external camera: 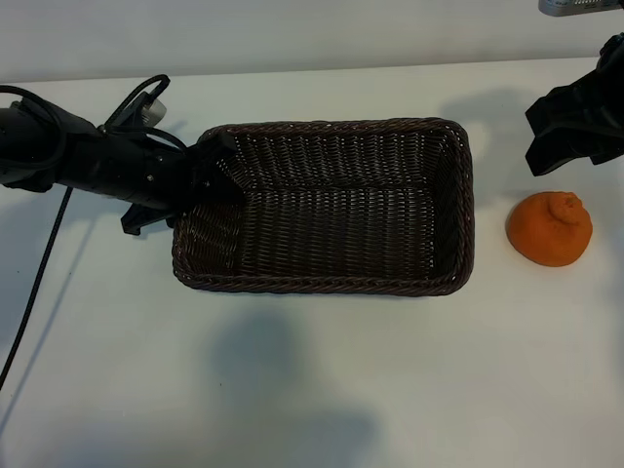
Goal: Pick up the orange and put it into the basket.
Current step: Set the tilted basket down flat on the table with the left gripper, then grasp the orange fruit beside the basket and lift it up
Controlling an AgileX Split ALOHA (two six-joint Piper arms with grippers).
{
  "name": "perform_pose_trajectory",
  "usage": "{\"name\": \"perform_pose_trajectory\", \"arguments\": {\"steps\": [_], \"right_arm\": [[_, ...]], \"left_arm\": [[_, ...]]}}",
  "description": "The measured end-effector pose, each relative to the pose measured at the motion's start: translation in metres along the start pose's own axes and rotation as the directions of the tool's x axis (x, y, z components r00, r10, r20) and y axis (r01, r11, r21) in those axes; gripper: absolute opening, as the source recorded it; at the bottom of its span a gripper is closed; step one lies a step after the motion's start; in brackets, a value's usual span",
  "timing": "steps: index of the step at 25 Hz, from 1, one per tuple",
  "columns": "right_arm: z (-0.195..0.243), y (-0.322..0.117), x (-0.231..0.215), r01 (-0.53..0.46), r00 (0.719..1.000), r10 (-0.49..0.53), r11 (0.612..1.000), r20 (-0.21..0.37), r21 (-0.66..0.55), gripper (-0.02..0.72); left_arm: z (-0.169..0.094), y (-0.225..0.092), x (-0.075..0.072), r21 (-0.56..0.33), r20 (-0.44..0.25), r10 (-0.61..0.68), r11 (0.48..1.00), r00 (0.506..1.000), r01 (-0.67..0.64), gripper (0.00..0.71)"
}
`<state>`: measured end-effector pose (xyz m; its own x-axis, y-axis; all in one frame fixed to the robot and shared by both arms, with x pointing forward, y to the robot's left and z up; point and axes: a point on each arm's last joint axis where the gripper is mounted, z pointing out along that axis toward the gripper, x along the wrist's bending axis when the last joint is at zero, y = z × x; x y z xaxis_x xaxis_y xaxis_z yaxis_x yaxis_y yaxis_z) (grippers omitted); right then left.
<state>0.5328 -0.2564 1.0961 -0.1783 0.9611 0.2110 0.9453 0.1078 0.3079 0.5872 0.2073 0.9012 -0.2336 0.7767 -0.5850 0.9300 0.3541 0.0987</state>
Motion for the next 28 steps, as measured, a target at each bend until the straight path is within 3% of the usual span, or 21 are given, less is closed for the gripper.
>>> {"name": "perform_pose_trajectory", "arguments": {"steps": [4, 6, 10, 12, 20, 28], "right_arm": [[0.0, 0.0, 0.0, 0.0, 1.0, 0.0, 1.0, 0.0, 0.0, 0.57], [0.0, 0.0, 0.0, 0.0, 1.0, 0.0, 1.0, 0.0, 0.0, 0.57], [0.0, 0.0, 0.0, 0.0, 1.0, 0.0, 1.0, 0.0, 0.0, 0.57], [0.0, 0.0, 0.0, 0.0, 1.0, 0.0, 1.0, 0.0, 0.0, 0.57], [0.0, 0.0, 0.0, 0.0, 1.0, 0.0, 1.0, 0.0, 0.0, 0.57], [0.0, -0.001, 0.0, 0.0, 1.0, 0.0, 1.0, -0.001, 0.007, 0.57]], "left_arm": [[0.0, -0.001, 0.0, 0.01, 0.001, 0.0, 1.0, 1.0, 0.0, 0.37], [0.0, -0.002, 0.0, 0.021, 0.005, 0.001, 1.0, 1.0, -0.001, 0.404], [0.0, -0.005, -0.002, 0.051, 0.019, -0.005, 0.999, 1.0, 0.004, 0.637], [0.0, -0.005, -0.002, 0.055, 0.021, -0.003, 0.998, 1.0, 0.002, 0.695], [-0.026, -0.005, -0.017, 0.007, 0.036, 0.064, 0.998, 0.997, -0.065, 0.68], [-0.059, -0.011, -0.023, -0.003, -0.076, 0.117, 0.993, 0.99, -0.117, 0.666]]}}
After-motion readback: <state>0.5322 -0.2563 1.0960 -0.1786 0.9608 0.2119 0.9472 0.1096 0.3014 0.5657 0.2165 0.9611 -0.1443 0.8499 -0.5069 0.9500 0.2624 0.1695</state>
